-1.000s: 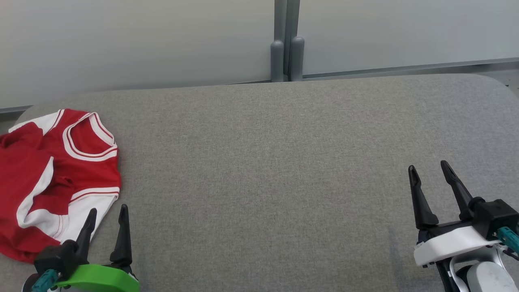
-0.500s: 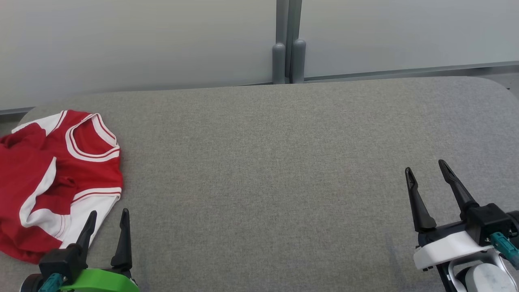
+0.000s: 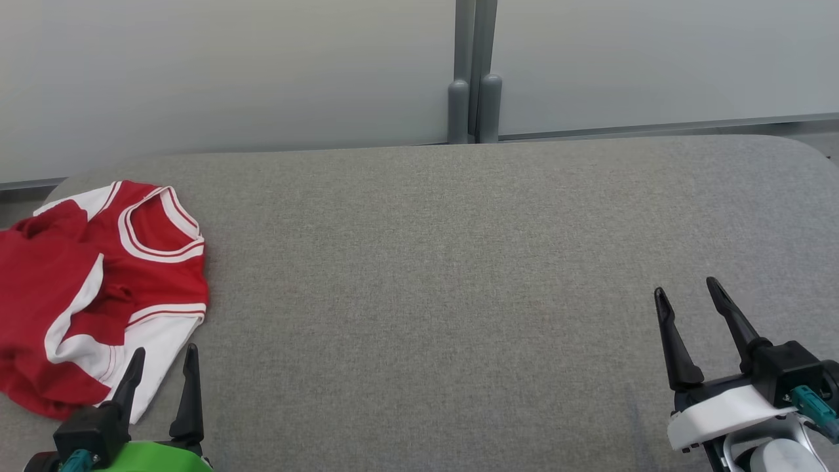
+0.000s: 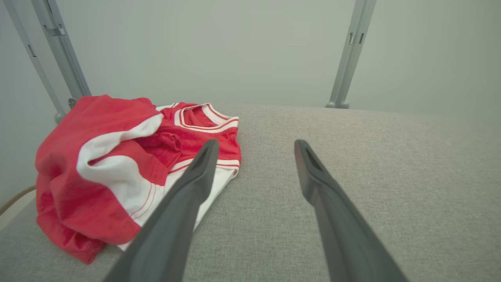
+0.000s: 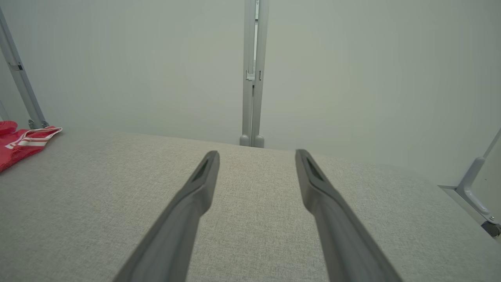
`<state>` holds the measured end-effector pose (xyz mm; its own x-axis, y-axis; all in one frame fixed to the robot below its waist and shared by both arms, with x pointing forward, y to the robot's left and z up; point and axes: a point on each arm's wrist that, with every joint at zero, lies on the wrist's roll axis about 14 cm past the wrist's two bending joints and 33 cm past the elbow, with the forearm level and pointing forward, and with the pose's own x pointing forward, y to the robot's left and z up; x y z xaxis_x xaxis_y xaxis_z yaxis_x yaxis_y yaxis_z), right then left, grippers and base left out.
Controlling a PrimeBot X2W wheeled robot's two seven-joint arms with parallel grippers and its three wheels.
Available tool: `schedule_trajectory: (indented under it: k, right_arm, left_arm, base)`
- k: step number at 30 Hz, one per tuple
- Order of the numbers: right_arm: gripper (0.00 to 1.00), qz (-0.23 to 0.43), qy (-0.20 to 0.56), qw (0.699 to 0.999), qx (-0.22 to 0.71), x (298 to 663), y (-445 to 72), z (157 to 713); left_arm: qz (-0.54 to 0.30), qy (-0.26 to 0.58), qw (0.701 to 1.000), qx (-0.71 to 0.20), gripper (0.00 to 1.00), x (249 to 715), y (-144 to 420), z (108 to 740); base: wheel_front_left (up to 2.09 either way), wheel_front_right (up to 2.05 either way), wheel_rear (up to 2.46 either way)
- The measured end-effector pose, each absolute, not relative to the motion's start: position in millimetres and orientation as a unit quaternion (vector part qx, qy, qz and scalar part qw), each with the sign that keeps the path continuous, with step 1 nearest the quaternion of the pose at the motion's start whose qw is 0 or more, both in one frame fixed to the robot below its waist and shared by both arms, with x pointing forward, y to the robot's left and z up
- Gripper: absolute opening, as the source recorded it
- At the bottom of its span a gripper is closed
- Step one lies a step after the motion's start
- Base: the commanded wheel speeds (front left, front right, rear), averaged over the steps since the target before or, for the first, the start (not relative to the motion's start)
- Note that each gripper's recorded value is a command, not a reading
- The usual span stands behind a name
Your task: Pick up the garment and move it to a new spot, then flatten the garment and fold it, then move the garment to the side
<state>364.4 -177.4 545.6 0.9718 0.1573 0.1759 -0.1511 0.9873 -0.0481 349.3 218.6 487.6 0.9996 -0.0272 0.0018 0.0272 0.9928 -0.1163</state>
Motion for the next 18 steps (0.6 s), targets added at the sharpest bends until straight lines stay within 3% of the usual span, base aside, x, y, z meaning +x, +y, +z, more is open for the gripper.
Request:
schedule_trajectory:
  k: [10, 18]
  right_arm:
    - [1.0, 0.083, -0.061, 0.995, -0.01, 363.4, -174.5, 527.0]
    - [1.0, 0.136, -0.058, 0.989, -0.005, 372.4, -139.6, 524.9]
  left_arm:
    - [-0.002, 0.0, 0.998, -0.06, 1.0, 341.8, 225.6, 486.9]
    - [0.045, -0.005, 0.997, -0.066, 1.0, 327.9, 252.9, 487.6]
  base:
    - [0.0, 0.0, 0.0]
    - [0.0, 0.0, 0.0]
